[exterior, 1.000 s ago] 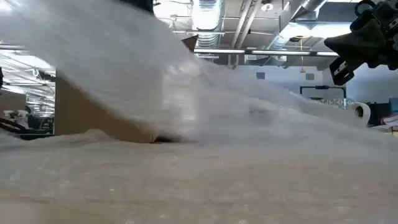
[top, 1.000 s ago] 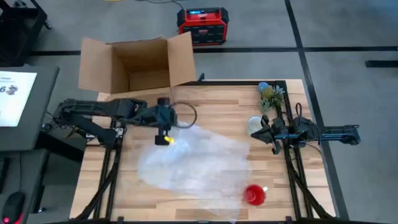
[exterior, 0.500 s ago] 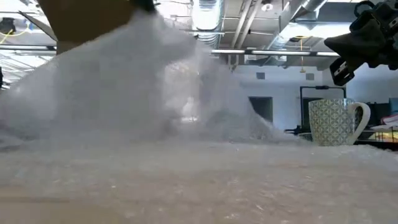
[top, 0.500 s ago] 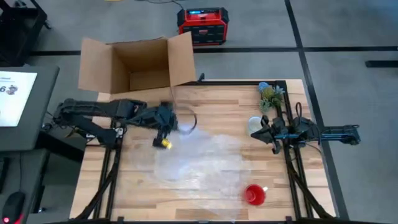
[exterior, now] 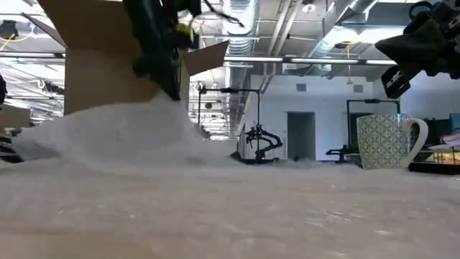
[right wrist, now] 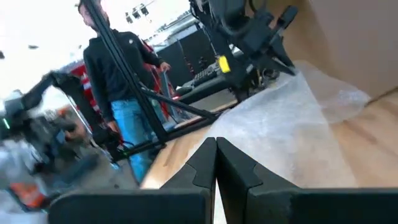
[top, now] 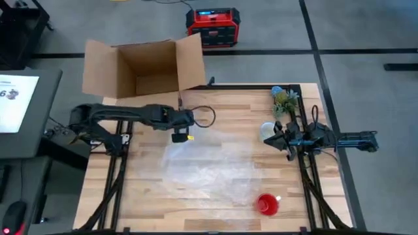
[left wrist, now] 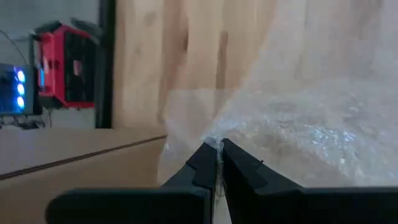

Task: Wrap mug
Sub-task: Wrap the red mug with bubble wrap

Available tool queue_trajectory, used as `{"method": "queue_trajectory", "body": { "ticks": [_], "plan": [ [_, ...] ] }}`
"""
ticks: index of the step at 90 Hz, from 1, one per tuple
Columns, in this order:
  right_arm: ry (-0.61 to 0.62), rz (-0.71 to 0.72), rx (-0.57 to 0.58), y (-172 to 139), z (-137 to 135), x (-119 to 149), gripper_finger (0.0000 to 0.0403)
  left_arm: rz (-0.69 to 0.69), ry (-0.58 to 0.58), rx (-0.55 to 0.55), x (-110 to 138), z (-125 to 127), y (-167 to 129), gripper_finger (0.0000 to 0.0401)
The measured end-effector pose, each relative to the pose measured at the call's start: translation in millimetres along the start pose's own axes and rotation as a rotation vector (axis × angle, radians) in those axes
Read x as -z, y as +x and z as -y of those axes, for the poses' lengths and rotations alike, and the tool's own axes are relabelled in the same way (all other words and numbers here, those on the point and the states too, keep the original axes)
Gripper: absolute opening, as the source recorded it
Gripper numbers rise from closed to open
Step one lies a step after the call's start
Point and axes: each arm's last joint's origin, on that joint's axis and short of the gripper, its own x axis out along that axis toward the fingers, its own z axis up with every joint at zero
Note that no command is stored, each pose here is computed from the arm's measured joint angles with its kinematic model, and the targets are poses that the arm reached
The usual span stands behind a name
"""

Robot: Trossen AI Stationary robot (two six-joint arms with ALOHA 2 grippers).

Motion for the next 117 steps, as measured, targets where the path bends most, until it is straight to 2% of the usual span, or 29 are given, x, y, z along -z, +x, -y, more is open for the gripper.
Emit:
{"method": "queue_trajectory", "body": {
  "ticks": [9, 20, 29, 37, 49, 60, 69, 79, 95, 106, 117],
  "plan": [
    [0.060, 0.008, 0.016, 0.0, 0.6, -0.2, 0.0000, -0.016, -0.013, 0.010, -1.4, 4.0, 5.2, 0.0042],
    [0.138, 0.015, 0.022, -0.1, 0.7, -0.6, 0.0000, -0.009, -0.047, 0.014, 0.1, 2.1, 1.1, 0.0101],
    [0.108, -0.005, -0.016, -0.4, -2.6, -3.0, 0.0000, 0.038, -0.086, 0.009, 2.8, -4.7, -13.6, 0.0145],
    [0.000, 0.006, -0.107, -2.1, -13.0, -13.4, 0.0000, 0.081, -0.121, 0.008, 5.2, -9.7, -28.7, 0.0166],
    [-0.189, 0.015, -0.243, -2.7, -33.3, -29.6, 0.0000, 0.144, -0.190, 0.016, 11.9, -12.4, -51.0, 0.0171],
    [-0.312, -0.024, -0.227, 7.0, -47.4, -39.4, 0.0000, 0.175, -0.234, 0.043, 17.6, -6.3, -66.8, 0.0170],
    [-0.460, -0.104, -0.204, 22.1, -57.5, -39.4, 0.0000, 0.212, -0.269, 0.068, 19.2, 0.8, -77.5, 0.0170],
    [-0.599, -0.165, -0.254, 40.0, -75.3, -45.0, 0.0000, 0.234, -0.308, 0.097, 19.1, 9.9, -84.3, 0.0170],
    [-0.626, -0.313, -0.313, 68.1, -109.3, -57.7, 0.0000, 0.241, -0.358, 0.140, 20.0, 27.6, -89.6, 0.0169],
    [-0.624, -0.439, -0.183, 84.6, -132.3, -68.8, 0.0000, 0.254, -0.413, 0.172, 20.5, 38.9, -96.2, 0.0169],
    [-0.626, -0.640, -0.141, 96.5, -152.1, -69.2, 0.0000, 0.270, -0.422, 0.212, 22.7, 53.4, -105.1, 0.0169]
  ]
}}
